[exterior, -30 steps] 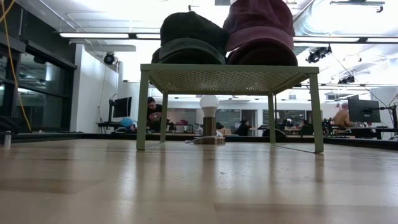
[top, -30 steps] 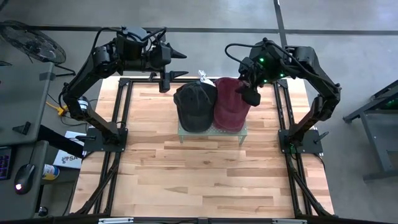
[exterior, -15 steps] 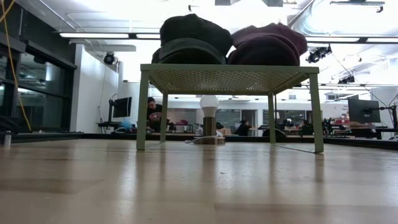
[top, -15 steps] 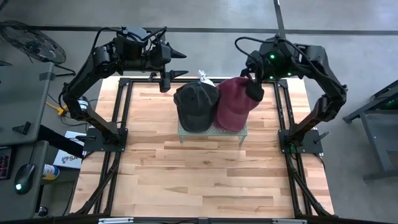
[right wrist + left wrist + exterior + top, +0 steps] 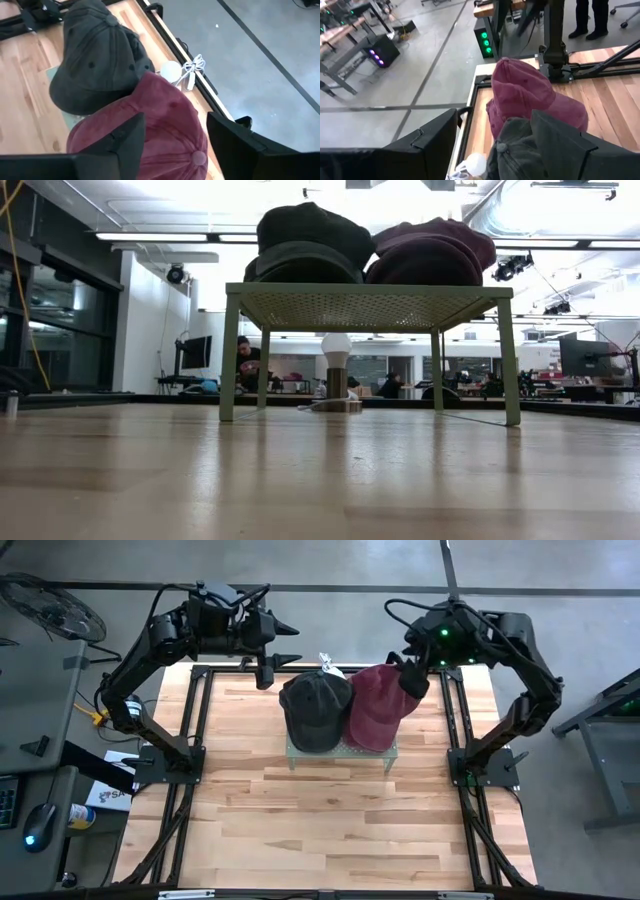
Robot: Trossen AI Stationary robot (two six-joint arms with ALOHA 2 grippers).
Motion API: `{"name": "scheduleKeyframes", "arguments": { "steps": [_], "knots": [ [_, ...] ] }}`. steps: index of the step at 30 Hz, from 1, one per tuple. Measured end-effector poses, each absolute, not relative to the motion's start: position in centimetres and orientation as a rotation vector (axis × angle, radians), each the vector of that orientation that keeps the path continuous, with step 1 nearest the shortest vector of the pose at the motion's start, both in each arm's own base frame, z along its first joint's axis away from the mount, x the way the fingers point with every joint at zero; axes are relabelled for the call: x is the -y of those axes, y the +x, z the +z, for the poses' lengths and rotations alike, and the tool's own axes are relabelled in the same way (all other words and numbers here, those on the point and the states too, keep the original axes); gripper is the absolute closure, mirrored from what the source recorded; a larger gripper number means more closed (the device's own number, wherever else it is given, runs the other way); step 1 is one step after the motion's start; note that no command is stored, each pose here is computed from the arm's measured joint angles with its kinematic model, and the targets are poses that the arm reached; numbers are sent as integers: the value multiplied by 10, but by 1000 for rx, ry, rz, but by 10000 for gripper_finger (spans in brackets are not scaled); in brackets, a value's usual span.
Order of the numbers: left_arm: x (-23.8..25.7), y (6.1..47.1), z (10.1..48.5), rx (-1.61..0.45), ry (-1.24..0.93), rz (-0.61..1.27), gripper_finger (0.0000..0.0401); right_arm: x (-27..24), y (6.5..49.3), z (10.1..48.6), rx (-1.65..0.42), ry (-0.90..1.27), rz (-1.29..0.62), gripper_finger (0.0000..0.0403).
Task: Pick & Place hat
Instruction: Stack the red cap on top of the red cap on the shelf
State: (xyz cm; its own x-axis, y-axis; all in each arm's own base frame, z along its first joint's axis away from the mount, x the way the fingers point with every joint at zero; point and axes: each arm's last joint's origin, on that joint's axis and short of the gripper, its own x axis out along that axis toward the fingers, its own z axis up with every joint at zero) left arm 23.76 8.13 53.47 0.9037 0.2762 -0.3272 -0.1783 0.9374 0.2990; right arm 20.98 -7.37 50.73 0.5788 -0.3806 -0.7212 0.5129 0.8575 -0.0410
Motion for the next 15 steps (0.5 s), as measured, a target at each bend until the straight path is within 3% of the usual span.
{"name": "scheduleKeyframes", "arguments": {
  "steps": [5, 10, 15],
  "knots": [
    [-80, 234, 531, -423, 252, 239, 154, 72, 205, 510, -781, 190, -540, 262],
    [-80, 233, 528, -452, 231, 240, 154, 74, 205, 509, -764, 230, -612, 382],
    [-80, 232, 526, -477, 226, 248, 154, 75, 207, 507, -743, 310, -659, 393]
  ]
}}
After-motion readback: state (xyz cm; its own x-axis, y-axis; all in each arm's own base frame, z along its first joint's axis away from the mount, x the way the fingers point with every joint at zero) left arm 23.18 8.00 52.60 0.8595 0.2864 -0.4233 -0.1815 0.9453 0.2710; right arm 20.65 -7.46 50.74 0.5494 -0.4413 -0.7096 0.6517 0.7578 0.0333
